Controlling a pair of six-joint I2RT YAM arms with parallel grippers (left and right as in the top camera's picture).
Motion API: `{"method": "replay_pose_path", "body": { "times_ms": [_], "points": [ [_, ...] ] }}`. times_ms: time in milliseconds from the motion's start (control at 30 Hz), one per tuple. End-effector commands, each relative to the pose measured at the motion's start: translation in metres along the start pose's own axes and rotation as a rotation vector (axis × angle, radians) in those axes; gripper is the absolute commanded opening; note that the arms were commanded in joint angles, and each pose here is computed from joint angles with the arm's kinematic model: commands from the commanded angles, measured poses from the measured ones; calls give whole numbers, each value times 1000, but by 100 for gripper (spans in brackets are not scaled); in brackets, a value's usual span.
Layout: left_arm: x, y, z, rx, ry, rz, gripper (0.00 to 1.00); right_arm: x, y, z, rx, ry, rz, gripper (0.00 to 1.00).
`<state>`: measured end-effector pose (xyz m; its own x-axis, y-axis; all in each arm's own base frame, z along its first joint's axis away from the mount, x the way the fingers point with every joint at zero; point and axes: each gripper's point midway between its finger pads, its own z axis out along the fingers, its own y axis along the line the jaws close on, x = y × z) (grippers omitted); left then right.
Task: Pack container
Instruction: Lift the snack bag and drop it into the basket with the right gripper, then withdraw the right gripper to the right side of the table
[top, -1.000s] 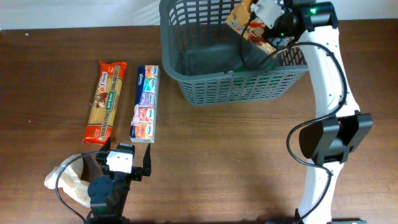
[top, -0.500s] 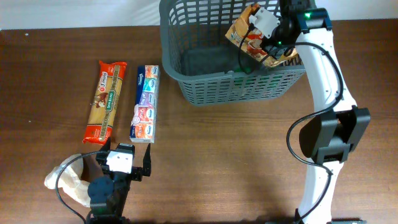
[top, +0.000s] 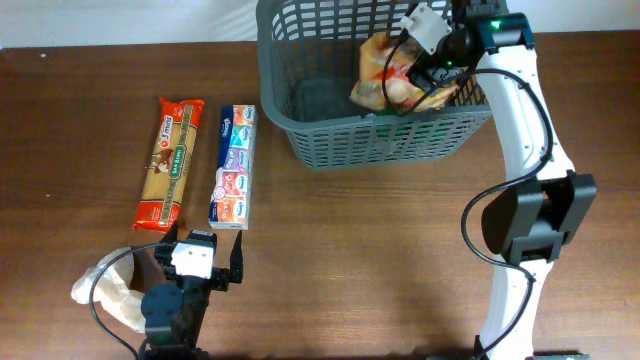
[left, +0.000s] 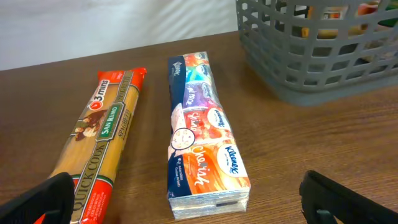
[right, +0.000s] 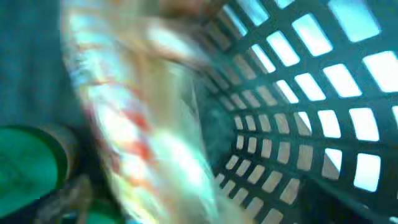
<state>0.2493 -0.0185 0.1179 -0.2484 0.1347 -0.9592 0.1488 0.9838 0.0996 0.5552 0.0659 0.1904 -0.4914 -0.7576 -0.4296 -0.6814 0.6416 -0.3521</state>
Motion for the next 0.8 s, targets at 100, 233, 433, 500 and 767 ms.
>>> {"method": "replay_pose_path", "body": {
  "times_ms": [100,233,433,500,767],
  "points": [
    [5,2,1,-11,13,0,99,-24,-18,-30,62,-95,88,99],
    [5,2,1,-11,13,0,99,-46,-37,-64,130,-176,153,99],
    [5,2,1,-11,13,-1,99,-69,-82,-154,355,-296,278,99],
    [5,2,1,-11,13,0,99,-67,-99,-194,469,-318,342,99],
    [5,2,1,-11,13,0,99,-20,-127,-321,786,-370,646,99]
  ]
}}
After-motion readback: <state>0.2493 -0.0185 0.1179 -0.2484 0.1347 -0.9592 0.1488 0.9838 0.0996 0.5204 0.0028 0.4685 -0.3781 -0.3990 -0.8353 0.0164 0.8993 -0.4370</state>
